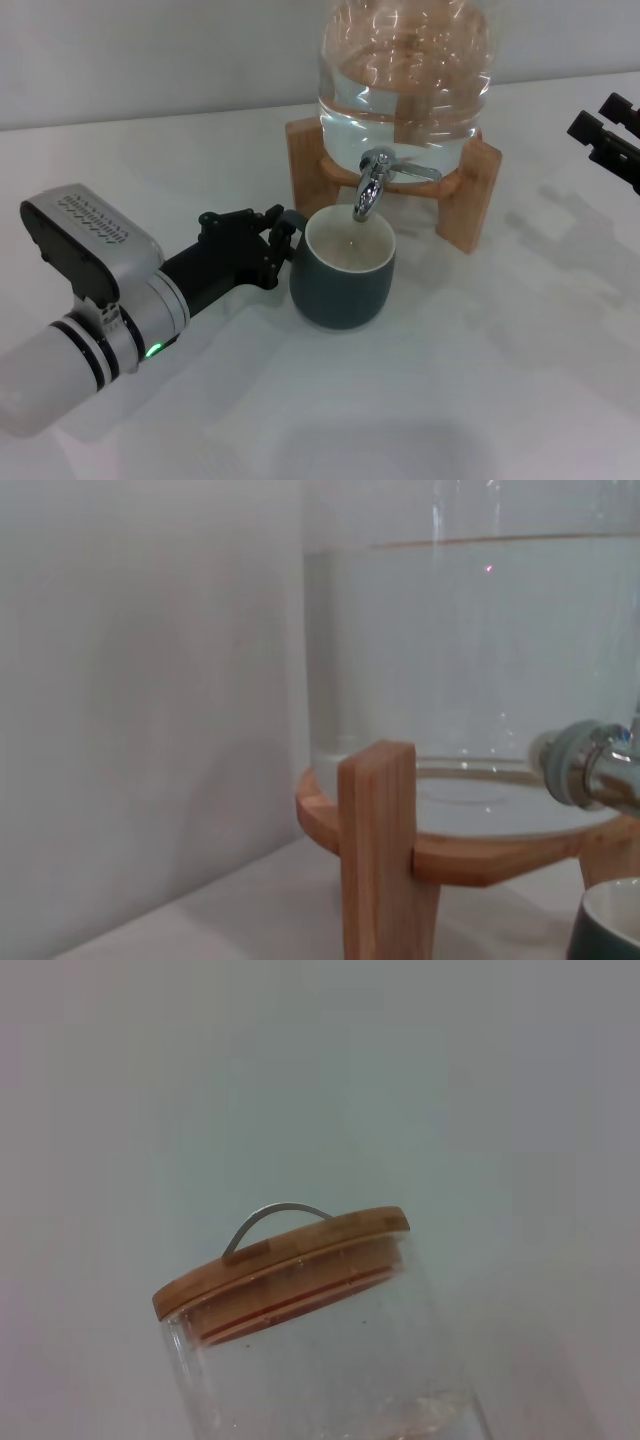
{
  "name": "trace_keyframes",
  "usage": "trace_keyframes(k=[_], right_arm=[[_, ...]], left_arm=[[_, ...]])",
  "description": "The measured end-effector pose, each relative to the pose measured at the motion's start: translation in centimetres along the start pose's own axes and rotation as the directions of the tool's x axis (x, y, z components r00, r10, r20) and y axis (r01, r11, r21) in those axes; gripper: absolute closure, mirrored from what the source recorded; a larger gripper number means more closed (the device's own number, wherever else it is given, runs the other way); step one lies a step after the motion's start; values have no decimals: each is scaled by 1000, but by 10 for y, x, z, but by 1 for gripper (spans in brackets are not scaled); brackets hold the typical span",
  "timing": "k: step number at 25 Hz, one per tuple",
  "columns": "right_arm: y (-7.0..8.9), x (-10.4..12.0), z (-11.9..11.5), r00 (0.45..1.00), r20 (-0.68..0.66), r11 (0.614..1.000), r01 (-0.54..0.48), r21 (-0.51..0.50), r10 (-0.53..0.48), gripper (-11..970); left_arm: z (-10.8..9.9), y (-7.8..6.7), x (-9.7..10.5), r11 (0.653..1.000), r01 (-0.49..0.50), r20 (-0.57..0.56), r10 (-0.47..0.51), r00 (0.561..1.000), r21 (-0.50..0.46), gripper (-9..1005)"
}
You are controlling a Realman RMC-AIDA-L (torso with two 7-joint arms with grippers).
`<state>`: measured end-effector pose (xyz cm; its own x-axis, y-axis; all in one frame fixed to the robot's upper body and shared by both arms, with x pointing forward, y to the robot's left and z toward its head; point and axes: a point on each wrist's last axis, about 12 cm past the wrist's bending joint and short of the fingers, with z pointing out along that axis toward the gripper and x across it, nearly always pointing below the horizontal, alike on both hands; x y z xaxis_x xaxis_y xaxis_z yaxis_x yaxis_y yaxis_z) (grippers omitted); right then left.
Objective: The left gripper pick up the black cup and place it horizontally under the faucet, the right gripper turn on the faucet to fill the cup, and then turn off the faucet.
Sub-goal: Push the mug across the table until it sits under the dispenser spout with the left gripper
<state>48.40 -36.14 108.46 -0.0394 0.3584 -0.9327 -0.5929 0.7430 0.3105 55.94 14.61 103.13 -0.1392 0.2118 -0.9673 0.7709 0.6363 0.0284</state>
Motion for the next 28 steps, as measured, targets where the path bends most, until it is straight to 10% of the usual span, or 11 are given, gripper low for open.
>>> trace_keyframes(k=[28], right_arm=[[2, 1, -5, 1000, 6, 1000, -4, -2, 4, 118]], left_arm=[[-1, -8, 5, 1000, 20, -18, -19, 1000, 20, 857]])
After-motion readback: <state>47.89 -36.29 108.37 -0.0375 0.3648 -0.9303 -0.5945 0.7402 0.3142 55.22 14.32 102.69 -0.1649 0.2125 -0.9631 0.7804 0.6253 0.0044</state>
